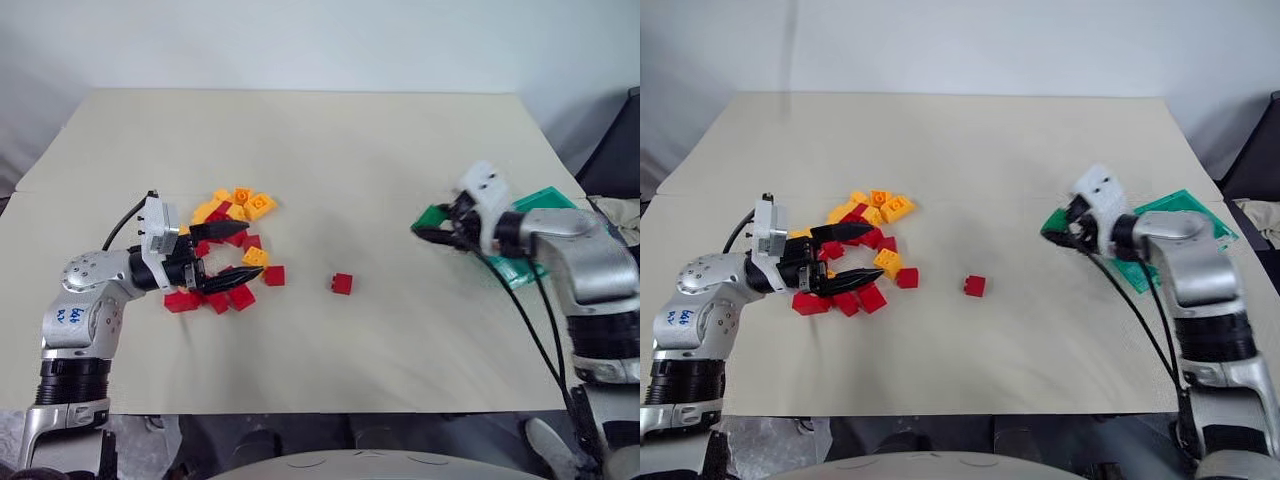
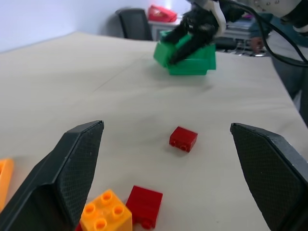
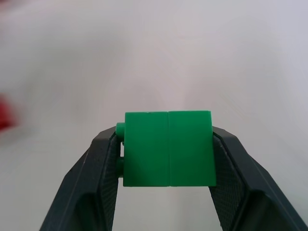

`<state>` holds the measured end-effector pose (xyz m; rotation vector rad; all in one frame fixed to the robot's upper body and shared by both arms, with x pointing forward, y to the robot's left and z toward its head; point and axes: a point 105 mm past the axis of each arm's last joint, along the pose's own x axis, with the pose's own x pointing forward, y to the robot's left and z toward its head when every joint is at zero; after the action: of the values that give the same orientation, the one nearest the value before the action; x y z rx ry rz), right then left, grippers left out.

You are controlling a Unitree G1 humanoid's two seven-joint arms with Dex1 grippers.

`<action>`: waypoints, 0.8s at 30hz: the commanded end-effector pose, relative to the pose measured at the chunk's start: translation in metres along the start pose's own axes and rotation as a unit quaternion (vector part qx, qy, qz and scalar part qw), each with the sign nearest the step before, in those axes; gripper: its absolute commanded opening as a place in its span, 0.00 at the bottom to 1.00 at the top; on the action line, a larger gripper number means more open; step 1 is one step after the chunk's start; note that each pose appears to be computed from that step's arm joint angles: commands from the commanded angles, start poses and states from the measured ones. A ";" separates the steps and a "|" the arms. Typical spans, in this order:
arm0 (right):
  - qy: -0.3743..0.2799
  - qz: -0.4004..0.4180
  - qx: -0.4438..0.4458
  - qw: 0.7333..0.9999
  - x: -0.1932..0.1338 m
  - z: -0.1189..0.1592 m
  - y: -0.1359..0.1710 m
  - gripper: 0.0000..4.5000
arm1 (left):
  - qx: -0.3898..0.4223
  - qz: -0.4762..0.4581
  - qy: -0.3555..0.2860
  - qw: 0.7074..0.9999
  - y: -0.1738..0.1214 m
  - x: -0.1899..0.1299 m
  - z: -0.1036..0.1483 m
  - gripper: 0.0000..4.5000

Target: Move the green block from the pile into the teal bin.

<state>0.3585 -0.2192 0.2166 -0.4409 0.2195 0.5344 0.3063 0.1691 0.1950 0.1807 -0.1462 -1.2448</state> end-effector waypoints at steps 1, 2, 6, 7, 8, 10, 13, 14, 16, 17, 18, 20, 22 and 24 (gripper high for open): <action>-0.009 -0.121 -0.022 0.992 -0.041 0.009 -0.036 0.47 | 0.033 -0.061 -0.008 0.998 -0.007 0.023 0.005 1.00; -0.006 -0.138 -0.023 0.990 -0.047 0.008 -0.041 0.47 | 0.035 -0.071 -0.013 0.997 -0.008 0.029 0.005 1.00; -0.007 -0.182 -0.018 0.983 -0.059 0.003 -0.051 0.47 | 0.042 -0.091 -0.031 0.994 -0.006 0.049 0.007 1.00; 0.009 -0.205 -0.022 0.979 -0.060 -0.004 -0.058 0.47 | 0.045 -0.099 -0.034 0.994 -0.004 0.059 0.006 1.00; 0.018 -0.218 -0.022 0.976 -0.059 -0.012 -0.062 0.47 | 0.045 -0.103 -0.040 0.993 -0.001 0.071 0.007 1.00; 0.028 -0.227 -0.022 0.973 -0.057 -0.019 -0.066 0.47 | 0.046 -0.107 -0.046 0.992 0.002 0.083 0.008 1.00; 0.031 -0.223 -0.015 0.974 -0.049 -0.027 -0.067 0.47 | 0.053 -0.102 -0.048 0.992 0.008 0.095 0.008 1.00; 0.037 -0.225 -0.013 0.974 -0.048 -0.030 -0.067 0.55 | 0.056 -0.107 -0.048 0.991 0.008 0.098 0.007 1.00; 0.052 -0.231 -0.004 0.972 -0.047 -0.036 -0.069 0.70 | 0.059 -0.117 -0.046 0.990 0.006 0.102 0.005 1.00; 0.058 -0.229 -0.002 0.972 -0.046 -0.039 -0.068 0.77 | 0.062 -0.120 -0.043 0.990 0.006 0.103 0.004 1.00; 0.059 -0.225 -0.004 0.973 -0.046 -0.039 -0.067 0.83 | 0.063 -0.120 -0.036 0.990 0.006 0.104 0.003 1.00; 0.056 -0.223 -0.010 0.973 -0.046 -0.035 -0.066 0.99 | 0.061 -0.116 -0.025 0.991 0.008 0.104 0.000 1.00; 0.047 -0.219 -0.020 0.974 -0.047 -0.028 -0.065 0.99 | 0.061 -0.100 -0.017 0.993 0.013 0.102 0.000 1.00; 0.026 -0.205 -0.037 0.978 -0.048 -0.015 -0.061 0.99 | 0.058 -0.080 -0.021 0.995 0.018 0.097 0.003 1.00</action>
<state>0.3538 -0.2996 0.2110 -0.5071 0.2445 0.1146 0.3513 0.0792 0.1855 0.2477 -0.1902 -1.4256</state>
